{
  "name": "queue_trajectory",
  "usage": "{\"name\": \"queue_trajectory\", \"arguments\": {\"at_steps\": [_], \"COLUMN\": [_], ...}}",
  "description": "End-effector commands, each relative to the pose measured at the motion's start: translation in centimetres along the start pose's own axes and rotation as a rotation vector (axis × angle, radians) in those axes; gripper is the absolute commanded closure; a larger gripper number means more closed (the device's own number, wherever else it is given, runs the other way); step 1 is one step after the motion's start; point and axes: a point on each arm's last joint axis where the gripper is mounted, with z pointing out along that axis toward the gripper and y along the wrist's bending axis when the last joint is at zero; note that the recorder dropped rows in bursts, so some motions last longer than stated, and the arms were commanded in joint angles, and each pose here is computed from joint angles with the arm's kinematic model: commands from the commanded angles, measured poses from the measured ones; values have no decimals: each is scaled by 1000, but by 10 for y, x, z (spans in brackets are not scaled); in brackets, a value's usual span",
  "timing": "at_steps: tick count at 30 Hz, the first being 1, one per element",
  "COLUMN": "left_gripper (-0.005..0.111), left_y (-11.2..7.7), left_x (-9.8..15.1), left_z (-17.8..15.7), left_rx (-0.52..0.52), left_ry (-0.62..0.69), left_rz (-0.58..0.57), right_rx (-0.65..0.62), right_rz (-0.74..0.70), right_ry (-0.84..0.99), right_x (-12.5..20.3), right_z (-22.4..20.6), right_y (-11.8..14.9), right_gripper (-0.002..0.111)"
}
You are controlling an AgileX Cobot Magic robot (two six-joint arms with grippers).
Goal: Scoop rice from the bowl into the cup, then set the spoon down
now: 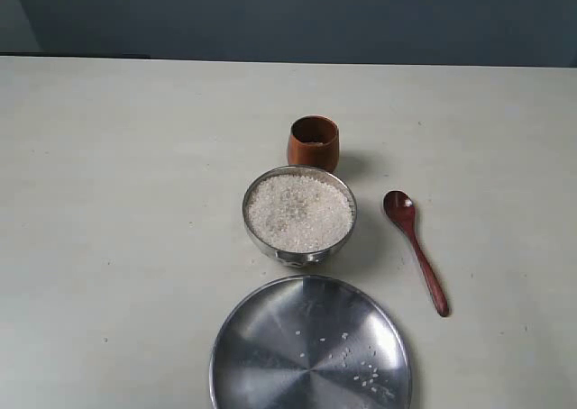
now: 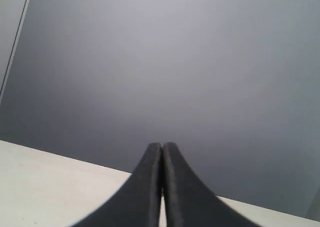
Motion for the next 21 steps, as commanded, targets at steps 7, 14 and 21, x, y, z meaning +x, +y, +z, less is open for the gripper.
{"name": "queue_trajectory", "arguments": {"at_steps": [7,14,21], "left_gripper": [106,106,106], "left_y": [0,1,-22], "left_x": [0,2,-45], "left_z": [-1,-1,-3], "left_rx": [2,-1,50], "left_ry": [-9,14,4], "left_rz": [-16,-215,-180], "right_rx": [7,13,-59], "right_rz": [109,223,244], "right_ry": [-22,44,35], "right_x": [-1,5,-31], "right_z": [0,0,-3], "right_y": [-1,-1,18], "right_gripper": [108,108,108]}}
